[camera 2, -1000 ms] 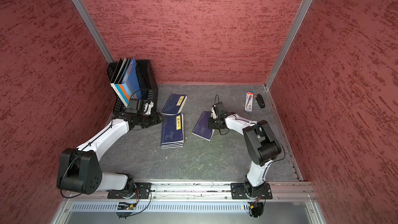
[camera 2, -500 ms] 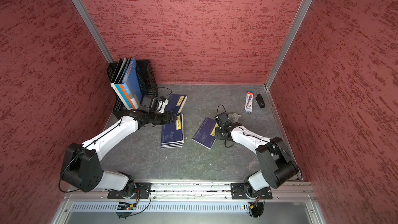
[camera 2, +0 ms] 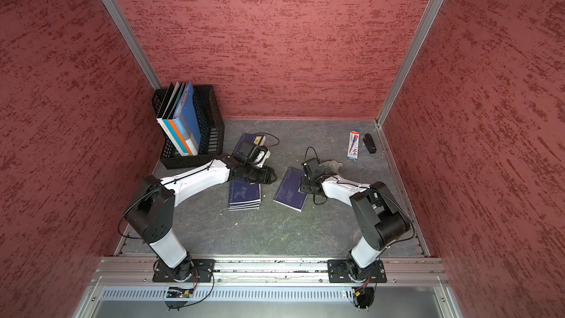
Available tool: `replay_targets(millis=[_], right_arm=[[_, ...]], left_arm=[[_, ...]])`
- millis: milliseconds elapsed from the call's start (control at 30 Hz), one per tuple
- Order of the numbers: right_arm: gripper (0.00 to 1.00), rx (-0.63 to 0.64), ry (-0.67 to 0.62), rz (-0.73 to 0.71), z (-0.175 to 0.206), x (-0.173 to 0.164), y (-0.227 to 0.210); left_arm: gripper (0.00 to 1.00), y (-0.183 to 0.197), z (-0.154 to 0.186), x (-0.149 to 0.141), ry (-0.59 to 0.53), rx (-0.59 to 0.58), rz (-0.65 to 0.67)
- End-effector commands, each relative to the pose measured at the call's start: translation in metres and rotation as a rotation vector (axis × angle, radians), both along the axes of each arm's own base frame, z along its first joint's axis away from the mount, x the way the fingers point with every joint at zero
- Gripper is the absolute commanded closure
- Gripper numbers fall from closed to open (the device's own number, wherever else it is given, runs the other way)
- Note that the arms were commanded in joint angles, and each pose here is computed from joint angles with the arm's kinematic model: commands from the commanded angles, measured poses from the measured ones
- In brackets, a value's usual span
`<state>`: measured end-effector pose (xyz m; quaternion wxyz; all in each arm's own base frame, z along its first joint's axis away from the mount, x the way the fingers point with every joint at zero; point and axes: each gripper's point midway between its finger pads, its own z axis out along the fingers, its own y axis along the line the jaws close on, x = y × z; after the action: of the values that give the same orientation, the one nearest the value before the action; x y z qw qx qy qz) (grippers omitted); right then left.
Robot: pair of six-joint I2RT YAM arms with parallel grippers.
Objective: Wipe the cover of the book
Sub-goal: Move the book to the center of the board, then adjust the book at the center of the board.
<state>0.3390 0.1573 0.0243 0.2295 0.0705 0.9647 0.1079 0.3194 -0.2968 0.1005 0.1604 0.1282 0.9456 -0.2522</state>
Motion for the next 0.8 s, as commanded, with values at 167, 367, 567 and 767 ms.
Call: replay_targets(millis=[167, 367, 567, 767], right_arm=[[0.67, -0.049, -0.017, 0.010, -0.009, 0.026, -0.001], [0.67, -0.098, -0.042, 0.026, 0.007, 0.046, -0.001], [0.49, -0.192, -0.133, -0.006, 0.059, 0.057, -0.019], [0.34, -0.296, -0.170, -0.046, 0.085, 0.067, -0.049]], left_arm=[[0.32, -0.014, -0.010, 0.006, 0.022, 0.004, 0.025], [0.33, -0.016, -0.017, 0.000, 0.039, 0.008, 0.023], [0.33, -0.010, -0.002, 0.000, 0.010, 0.003, 0.032], [0.32, 0.004, 0.017, 0.001, -0.021, -0.018, 0.054]])
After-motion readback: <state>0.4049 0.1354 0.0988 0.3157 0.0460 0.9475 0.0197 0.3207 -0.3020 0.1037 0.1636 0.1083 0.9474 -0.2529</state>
